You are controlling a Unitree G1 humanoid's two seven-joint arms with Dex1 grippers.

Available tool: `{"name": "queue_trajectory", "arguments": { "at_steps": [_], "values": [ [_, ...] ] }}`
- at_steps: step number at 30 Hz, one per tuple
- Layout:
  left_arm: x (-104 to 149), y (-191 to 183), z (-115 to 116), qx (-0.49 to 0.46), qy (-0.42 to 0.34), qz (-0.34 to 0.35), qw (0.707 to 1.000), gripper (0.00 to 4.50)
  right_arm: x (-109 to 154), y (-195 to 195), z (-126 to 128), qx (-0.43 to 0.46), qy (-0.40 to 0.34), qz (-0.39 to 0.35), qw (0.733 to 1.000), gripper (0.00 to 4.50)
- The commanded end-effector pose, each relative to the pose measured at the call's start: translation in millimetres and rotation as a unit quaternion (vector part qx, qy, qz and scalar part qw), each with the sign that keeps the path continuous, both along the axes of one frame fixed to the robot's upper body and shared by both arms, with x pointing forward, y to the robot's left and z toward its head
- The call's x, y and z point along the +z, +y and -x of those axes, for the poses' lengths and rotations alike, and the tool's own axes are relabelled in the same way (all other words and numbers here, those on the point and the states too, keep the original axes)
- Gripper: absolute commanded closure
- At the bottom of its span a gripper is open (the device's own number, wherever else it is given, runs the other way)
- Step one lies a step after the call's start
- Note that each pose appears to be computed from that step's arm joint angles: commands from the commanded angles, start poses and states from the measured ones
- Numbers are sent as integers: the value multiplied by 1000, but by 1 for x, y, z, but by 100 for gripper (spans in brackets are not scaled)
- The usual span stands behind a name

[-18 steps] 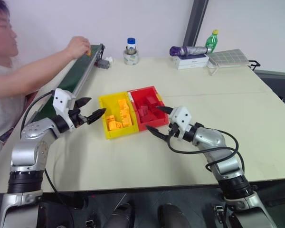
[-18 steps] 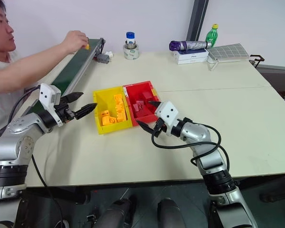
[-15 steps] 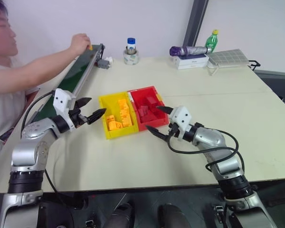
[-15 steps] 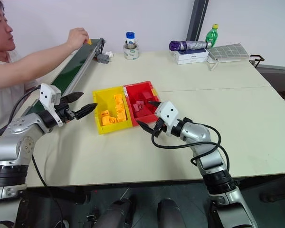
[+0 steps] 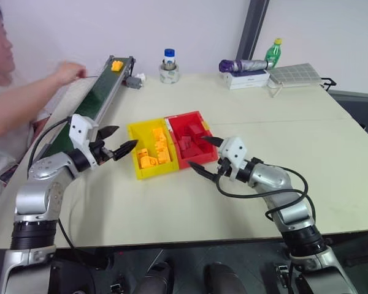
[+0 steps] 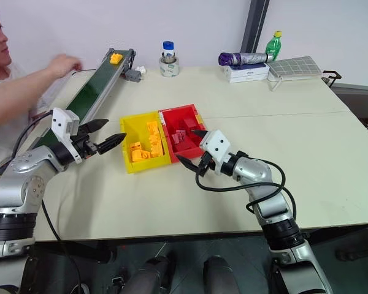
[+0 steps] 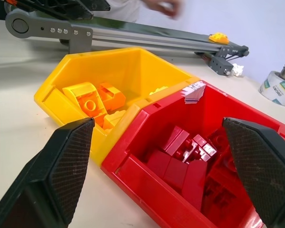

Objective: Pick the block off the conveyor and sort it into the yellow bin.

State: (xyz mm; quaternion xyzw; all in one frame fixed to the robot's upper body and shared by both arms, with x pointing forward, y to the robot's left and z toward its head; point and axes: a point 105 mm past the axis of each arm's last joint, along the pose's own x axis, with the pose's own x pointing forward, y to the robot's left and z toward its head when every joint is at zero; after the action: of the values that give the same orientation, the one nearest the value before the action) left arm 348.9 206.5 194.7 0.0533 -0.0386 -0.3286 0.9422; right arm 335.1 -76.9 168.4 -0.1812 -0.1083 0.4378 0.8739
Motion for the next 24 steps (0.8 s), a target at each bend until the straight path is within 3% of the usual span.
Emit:
{"name": "queue_trajectory", "arguments": {
  "at_steps": [1, 5, 9, 16, 24],
  "values": [
    [18, 10, 10, 10, -36, 8, 999, 4, 15, 3, 3, 9, -29, -6, 1000, 0],
    [20, 23, 19, 39, -45, 20, 998, 4, 15, 3, 3, 11, -28, -6, 1000, 0],
    [21, 64, 29, 169, -88, 11, 982, 4, 15, 6, 4, 21, -26, -7, 999, 0],
    [5, 105, 33, 310, -105, -27, 945, 4, 17, 11, 1, 34, -28, -12, 999, 0],
    [2, 120, 39, 355, -105, -26, 928, 4, 19, 12, -2, 42, -30, -6, 999, 0]
  ]
}}
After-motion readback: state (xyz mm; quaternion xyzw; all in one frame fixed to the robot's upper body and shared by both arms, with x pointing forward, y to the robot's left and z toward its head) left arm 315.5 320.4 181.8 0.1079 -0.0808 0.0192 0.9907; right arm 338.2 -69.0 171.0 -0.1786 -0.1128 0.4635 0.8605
